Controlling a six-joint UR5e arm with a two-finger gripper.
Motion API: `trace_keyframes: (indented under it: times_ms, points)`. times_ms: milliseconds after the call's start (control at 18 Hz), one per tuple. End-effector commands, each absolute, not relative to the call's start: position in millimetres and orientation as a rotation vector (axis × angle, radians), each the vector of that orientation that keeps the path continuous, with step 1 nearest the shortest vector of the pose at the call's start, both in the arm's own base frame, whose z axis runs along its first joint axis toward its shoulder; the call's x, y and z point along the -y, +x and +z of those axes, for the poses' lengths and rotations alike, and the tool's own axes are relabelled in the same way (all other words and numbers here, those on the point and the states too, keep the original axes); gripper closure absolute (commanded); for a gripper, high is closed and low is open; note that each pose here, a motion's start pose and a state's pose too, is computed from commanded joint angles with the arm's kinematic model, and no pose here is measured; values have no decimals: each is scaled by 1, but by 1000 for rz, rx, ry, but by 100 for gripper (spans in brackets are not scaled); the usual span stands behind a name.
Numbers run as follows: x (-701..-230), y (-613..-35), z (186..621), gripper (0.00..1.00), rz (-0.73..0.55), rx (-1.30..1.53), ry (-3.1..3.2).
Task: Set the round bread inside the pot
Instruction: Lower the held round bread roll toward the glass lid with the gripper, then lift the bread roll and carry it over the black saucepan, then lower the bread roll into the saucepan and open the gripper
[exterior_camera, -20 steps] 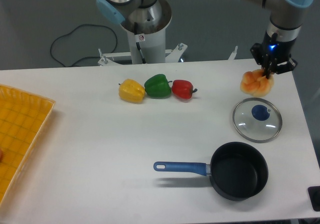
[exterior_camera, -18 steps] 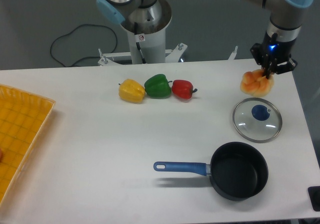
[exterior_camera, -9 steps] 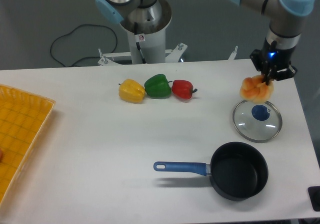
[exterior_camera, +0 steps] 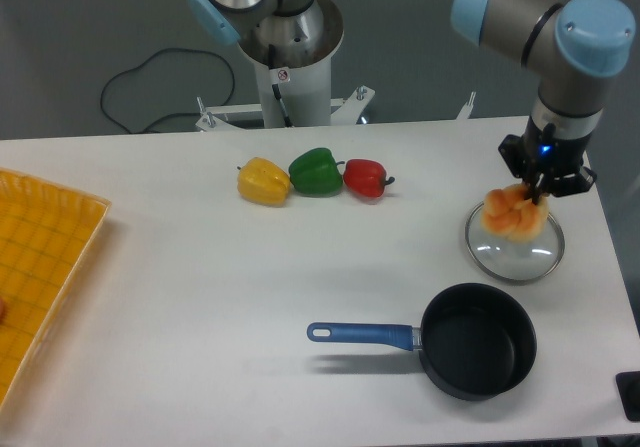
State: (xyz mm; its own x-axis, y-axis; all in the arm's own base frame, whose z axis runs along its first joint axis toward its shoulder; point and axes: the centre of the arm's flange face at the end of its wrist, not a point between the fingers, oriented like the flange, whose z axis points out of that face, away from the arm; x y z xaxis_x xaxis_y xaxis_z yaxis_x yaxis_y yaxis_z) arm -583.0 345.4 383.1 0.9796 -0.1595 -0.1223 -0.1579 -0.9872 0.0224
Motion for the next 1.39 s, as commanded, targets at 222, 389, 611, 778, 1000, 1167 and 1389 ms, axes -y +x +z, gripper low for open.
trace_keyframes:
  times_ms: [222, 389, 611, 778, 1000, 1167, 1389]
  points:
    - [-369, -598, 390, 100, -254, 186, 3123]
    - [-384, -606, 391, 100, -282, 130, 3130]
    - [-406, -608, 371, 100, -277, 108, 3138]
    - [-430, -610, 345, 100, -316, 79, 3151]
    - [-449, -609, 325, 100, -366, 62, 3134]
    - [-459, -609, 310, 100, -381, 48, 3130]
    - [-465, -604, 296, 90, -369, 48, 3128]
